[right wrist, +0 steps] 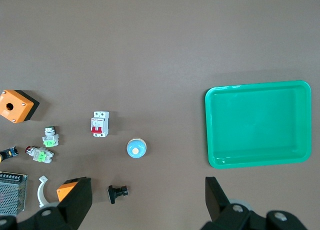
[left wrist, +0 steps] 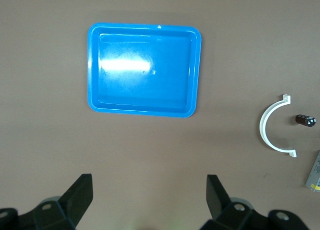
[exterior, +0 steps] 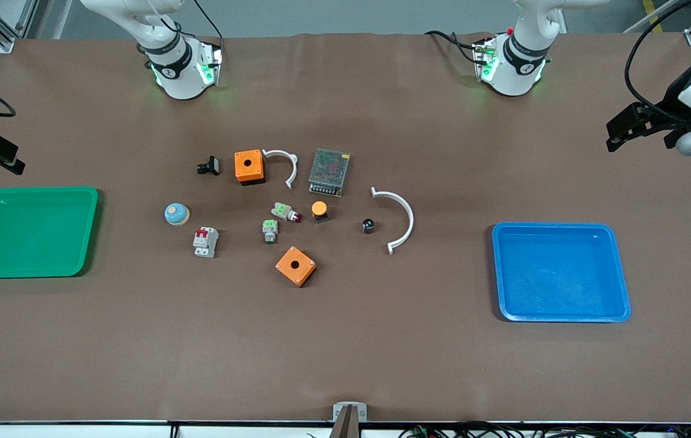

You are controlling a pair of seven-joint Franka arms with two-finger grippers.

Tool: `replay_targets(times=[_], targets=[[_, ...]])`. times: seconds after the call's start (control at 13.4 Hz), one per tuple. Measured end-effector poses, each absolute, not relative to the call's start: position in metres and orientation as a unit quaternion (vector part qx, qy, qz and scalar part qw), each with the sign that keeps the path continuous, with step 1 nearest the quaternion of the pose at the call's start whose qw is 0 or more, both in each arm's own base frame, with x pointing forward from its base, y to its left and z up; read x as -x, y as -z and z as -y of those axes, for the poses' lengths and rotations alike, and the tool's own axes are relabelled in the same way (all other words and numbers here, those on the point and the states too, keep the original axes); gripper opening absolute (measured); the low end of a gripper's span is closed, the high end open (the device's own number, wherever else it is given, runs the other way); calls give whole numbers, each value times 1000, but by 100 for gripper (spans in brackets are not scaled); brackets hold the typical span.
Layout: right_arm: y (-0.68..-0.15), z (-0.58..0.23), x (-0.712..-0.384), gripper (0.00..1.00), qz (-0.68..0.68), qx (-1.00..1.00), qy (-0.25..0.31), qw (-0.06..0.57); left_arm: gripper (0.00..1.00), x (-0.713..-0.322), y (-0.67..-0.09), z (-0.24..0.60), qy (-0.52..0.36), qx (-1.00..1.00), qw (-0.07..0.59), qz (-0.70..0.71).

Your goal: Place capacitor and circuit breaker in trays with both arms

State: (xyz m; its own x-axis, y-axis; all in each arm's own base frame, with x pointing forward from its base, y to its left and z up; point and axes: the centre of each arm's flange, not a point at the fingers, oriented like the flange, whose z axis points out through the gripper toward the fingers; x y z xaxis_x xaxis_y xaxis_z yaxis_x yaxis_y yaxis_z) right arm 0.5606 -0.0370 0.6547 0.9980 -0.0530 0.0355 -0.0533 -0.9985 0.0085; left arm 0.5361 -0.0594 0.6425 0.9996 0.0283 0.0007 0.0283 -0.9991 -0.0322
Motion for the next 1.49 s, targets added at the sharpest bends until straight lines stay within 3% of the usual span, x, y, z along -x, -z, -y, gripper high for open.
replay_targets(times=[0.37, 0.9, 1.49], targets=[[-644, 32, -566, 100, 22, -1000, -8, 4, 100, -574, -574, 110, -42, 999, 17, -28], [-511, -30, -627, 100, -15, -995, 87, -48, 100, -607, -446, 239, -60, 997, 17, -46], [-422, -55, -657, 100, -14, -991, 107, -77, 94, -562, -333, 393, -66, 996, 19, 57]])
